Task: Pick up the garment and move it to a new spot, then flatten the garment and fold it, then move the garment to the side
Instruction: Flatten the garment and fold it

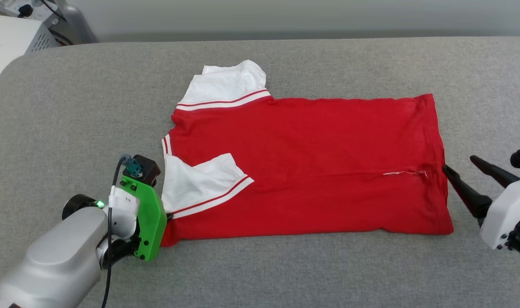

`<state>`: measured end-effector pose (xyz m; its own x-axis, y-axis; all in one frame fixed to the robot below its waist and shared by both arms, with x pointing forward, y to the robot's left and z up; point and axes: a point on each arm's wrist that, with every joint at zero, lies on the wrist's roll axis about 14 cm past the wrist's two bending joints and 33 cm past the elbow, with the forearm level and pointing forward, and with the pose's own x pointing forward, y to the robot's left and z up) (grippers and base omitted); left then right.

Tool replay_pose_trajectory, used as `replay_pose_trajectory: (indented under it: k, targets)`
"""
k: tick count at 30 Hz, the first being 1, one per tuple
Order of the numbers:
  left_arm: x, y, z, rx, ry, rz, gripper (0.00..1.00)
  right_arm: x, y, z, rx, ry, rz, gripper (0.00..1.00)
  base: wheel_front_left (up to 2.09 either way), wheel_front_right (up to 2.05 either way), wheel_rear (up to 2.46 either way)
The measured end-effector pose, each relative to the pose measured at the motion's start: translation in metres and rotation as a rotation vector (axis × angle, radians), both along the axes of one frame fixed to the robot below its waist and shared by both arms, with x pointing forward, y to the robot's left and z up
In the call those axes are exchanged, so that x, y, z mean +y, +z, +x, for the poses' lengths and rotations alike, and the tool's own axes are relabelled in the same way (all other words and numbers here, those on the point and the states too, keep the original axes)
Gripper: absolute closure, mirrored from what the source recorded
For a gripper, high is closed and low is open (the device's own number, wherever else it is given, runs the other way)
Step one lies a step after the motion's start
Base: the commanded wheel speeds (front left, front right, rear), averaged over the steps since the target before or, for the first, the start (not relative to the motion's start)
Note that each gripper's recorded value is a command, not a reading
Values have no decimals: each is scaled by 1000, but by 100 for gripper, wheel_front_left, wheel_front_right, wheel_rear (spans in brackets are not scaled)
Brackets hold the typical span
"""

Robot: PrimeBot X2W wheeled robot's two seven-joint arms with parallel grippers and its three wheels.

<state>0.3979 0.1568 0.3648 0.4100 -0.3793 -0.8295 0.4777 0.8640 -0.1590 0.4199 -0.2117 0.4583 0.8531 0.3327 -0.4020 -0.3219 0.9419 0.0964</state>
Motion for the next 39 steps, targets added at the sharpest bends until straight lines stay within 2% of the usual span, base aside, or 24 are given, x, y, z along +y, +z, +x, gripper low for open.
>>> replay_pose_trajectory:
  k: [5,13,19,28,36,37,38,39]
  targets:
    - [-3,19,4,-90,-1,-47,100,-14,18,4,27,25,-95,0,0,0,0]
    - [-12,47,8,-186,-19,-95,100,-29,3,-10,286,37,-191,0,0,0,0]
    - [-15,48,7,-192,-23,-101,100,-18,-18,-16,398,51,-171,0,0,0,0]
    - [-10,37,5,-175,-15,-89,100,-4,-69,-25,537,29,-114,0,0,0,0]
    - [-6,23,0,-147,-4,-73,100,-4,-103,-42,638,29,-131,0,0,0,0]
    - [-6,23,-1,-148,-2,-75,100,-3,-103,-42,632,30,-126,6,0,0,0]
    - [-6,22,-1,-148,1,-76,100,-3,-103,-42,621,28,-120,100,0,0,0]
    - [-6,21,-2,-147,2,-77,100,-3,-102,-41,612,26,-119,100,0,0,0]
